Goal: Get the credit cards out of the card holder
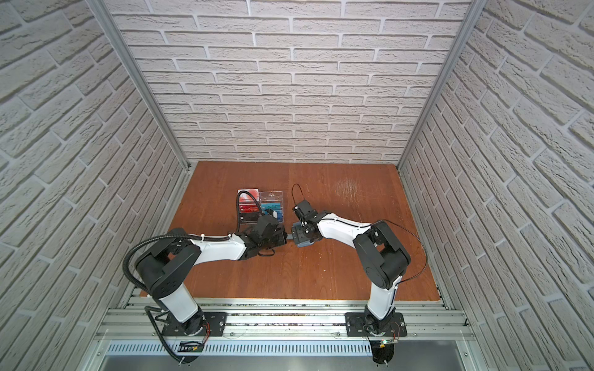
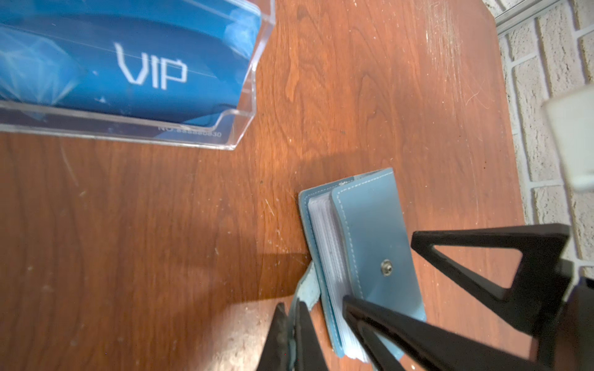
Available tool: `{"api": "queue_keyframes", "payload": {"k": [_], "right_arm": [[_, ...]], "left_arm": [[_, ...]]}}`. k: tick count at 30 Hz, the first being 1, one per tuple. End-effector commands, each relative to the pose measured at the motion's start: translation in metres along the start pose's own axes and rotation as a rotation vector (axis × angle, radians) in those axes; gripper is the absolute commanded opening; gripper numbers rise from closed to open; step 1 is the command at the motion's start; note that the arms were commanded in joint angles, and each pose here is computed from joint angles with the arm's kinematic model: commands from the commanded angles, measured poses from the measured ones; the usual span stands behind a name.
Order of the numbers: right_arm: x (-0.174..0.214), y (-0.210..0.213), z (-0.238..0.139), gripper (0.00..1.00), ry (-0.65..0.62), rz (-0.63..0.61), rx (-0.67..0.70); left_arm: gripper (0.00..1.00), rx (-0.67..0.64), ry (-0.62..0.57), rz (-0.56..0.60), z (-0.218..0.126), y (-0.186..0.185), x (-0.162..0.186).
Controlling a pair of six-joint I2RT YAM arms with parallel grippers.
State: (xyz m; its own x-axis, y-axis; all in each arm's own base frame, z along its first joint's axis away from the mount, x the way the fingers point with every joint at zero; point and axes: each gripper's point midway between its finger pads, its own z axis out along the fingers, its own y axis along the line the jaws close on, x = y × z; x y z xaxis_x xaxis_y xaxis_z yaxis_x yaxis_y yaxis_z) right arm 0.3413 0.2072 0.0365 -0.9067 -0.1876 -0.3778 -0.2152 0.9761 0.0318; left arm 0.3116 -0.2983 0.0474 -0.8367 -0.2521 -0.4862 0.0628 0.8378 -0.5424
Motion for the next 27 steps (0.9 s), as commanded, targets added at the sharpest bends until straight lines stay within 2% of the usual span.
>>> {"api": "queue_keyframes", "payload": {"k": [1,17,27], "right_arm": [[-0.011,0.000,-0.014,0.90,-0.047,-0.003,0.003],[-0.014,-0.001,-0.024,0.90,-0.070,0.018,-0.034],[-0.015,-0.019,-0.029,0.90,-0.082,0.064,-0.023]], "left_arm": [[0.00,0.011,-0.040,-0.014,-0.003,0.001,-0.011],[0.00,0.004,-0.036,-0.017,-0.001,0.004,-0.009],[0.00,0.000,-0.033,-0.015,0.000,0.004,-0.010]]}}
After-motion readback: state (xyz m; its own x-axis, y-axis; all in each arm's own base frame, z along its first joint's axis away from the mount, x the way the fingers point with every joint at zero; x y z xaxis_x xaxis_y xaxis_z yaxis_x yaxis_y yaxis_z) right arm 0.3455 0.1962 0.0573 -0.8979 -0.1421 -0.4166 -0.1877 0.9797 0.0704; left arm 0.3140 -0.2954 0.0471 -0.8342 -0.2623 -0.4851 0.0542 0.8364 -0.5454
